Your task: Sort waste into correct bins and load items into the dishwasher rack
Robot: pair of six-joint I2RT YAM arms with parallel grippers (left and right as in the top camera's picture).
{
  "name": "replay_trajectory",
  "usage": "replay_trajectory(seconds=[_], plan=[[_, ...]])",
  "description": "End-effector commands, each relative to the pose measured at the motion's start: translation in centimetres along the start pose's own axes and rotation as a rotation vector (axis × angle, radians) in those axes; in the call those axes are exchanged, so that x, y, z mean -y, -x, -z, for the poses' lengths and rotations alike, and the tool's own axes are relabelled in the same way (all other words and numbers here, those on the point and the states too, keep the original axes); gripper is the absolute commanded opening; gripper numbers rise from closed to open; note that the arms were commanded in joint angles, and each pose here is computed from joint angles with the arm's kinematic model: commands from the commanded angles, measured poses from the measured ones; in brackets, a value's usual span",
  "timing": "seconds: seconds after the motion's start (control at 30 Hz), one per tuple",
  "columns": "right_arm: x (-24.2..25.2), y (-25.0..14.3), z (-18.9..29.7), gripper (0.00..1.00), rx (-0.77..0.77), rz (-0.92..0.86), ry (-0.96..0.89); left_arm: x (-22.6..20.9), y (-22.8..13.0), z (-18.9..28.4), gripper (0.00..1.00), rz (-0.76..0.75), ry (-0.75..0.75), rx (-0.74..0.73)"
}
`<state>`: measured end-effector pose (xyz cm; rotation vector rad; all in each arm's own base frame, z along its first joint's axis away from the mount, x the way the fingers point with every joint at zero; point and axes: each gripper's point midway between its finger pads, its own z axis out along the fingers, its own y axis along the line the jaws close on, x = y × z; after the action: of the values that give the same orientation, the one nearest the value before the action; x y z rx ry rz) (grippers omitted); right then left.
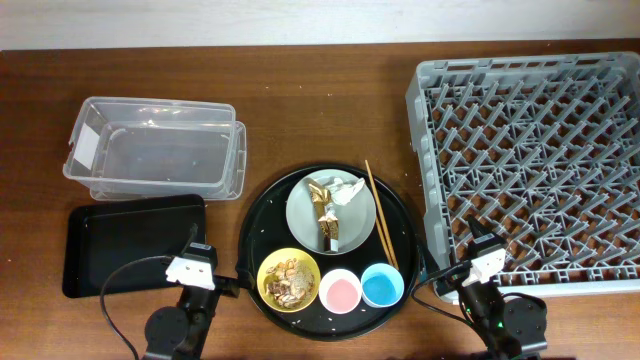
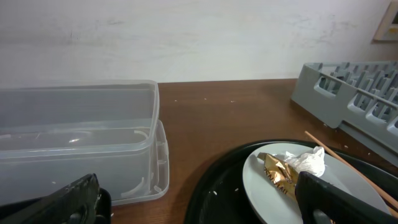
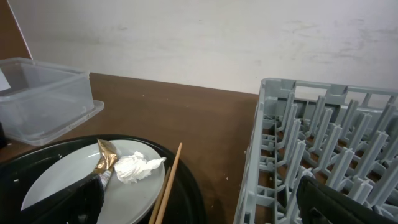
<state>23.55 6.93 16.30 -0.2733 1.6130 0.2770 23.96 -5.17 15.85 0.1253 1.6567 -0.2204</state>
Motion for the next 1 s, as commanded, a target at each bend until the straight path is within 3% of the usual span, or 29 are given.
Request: replay_trajectory(seconds=[0.0, 0.97], plan=[[-0.2, -0.17, -0.02, 0.98, 0.003, -0.006, 0.008, 0.0, -0.07, -0.01, 0.99, -0.015, -0.002, 0.002], [-0.2, -0.17, -0.02, 0.98, 0.003, -0.006, 0.008, 0.0, -0.07, -0.01, 0.99, -0.015, -0.002, 0.002]])
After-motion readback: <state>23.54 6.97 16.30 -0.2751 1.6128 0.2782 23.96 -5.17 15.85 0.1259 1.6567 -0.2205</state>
